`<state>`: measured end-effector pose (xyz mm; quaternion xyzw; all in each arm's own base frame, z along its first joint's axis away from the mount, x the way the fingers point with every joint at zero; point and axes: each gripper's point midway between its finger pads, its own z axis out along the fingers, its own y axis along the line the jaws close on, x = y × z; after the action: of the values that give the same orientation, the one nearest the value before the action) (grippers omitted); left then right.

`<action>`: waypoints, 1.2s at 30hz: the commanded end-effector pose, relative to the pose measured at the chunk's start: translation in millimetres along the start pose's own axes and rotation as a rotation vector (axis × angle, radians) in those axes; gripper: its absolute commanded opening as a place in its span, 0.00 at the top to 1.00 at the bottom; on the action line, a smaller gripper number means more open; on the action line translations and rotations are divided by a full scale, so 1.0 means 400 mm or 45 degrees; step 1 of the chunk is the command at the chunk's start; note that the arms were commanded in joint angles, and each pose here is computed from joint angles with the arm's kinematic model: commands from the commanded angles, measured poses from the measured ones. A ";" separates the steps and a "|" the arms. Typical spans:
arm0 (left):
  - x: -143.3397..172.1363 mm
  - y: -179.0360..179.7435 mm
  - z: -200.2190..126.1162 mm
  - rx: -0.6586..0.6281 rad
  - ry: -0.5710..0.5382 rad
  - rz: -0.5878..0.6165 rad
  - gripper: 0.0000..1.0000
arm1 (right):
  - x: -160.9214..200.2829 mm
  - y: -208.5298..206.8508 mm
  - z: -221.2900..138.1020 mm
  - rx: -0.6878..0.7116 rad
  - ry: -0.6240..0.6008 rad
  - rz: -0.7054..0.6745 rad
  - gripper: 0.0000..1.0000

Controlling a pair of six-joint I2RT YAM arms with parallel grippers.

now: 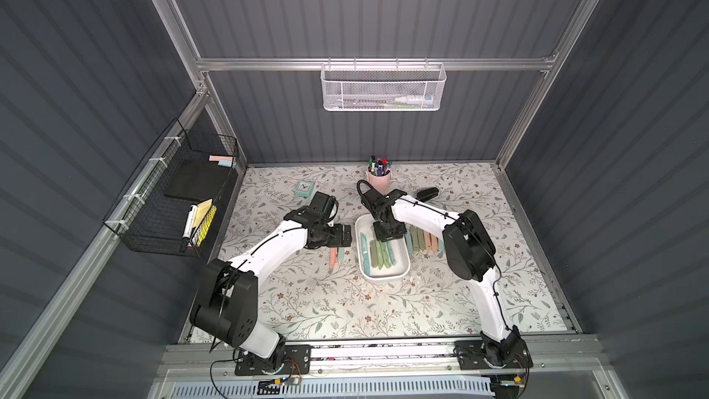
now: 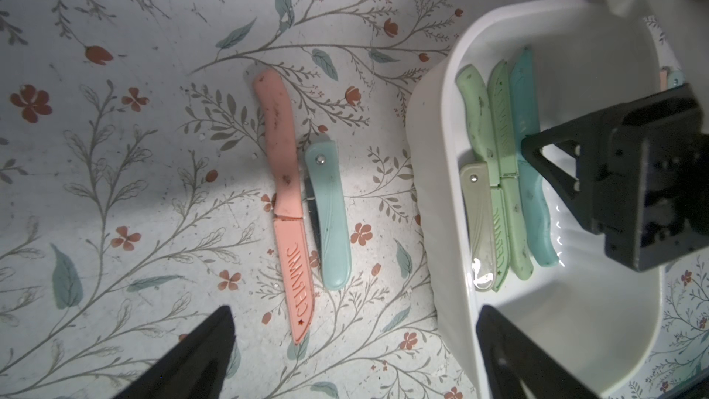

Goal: Take the fruit knife out of the storage box
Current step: Pick up the fruit knife from the storage box.

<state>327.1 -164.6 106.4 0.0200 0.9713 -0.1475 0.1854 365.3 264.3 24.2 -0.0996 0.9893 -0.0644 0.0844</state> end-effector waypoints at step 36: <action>0.004 -0.001 0.005 -0.012 0.024 0.029 0.01 | -0.025 -0.152 -0.329 -0.694 -0.325 0.188 0.99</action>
<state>326.4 -164.2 105.9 0.0200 0.9718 -0.1465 0.1839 365.6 232.1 167.6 -0.0525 0.9637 0.1717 0.1975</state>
